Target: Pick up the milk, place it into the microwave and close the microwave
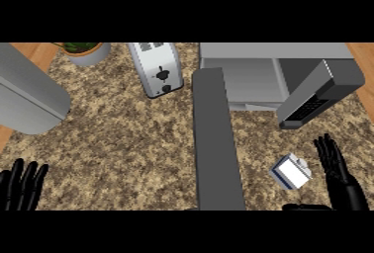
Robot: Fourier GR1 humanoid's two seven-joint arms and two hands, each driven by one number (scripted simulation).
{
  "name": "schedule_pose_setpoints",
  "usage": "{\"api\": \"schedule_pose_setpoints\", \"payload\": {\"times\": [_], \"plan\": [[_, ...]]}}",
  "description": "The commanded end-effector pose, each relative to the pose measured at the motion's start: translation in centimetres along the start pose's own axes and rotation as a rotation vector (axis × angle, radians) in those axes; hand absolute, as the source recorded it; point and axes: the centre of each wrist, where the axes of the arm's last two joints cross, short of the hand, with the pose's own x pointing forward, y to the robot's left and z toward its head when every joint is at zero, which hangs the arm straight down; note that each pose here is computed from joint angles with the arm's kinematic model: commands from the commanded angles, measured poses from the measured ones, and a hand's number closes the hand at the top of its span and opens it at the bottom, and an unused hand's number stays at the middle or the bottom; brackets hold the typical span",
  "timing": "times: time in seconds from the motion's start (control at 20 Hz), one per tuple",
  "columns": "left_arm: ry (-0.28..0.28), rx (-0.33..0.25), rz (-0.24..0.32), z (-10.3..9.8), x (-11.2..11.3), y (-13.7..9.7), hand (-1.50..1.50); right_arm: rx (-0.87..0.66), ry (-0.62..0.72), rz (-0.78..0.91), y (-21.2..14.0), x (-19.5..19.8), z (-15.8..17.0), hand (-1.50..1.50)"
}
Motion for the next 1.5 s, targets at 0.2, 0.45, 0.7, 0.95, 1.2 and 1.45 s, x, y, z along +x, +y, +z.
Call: {"api": "schedule_pose_setpoints", "payload": {"times": [0.2, 0.45, 0.7, 0.95, 1.2, 1.45], "plan": [[-0.024, 0.008, 0.001, 0.5, 0.6, -0.3, -1.50, 0.057, 0.052, -0.011, -1.8, -2.4, -0.9, -1.50], [0.005, 0.008, 0.009, 1.0, -1.9, 0.4, -1.50, 0.062, 0.096, 0.019, -2.9, -5.2, 0.9, -1.50], [0.013, -0.002, 0.009, 3.2, -0.4, -0.3, -1.50, 0.055, 0.095, 0.059, -4.5, -6.4, 1.3, -1.50], [-0.008, 0.025, 0.000, -0.9, 0.2, -0.3, -1.50, 0.080, 0.118, 0.042, -2.9, -8.0, 0.3, -1.50], [0.002, 0.014, 0.015, 0.2, -1.1, 1.5, -1.50, 0.111, 0.159, 0.005, -3.8, -9.2, 1.6, -1.50], [-0.009, 0.012, 0.004, 0.9, -1.0, 1.7, -1.50, 0.122, 0.195, -0.069, -2.8, -9.9, 0.7, -1.50]]}}
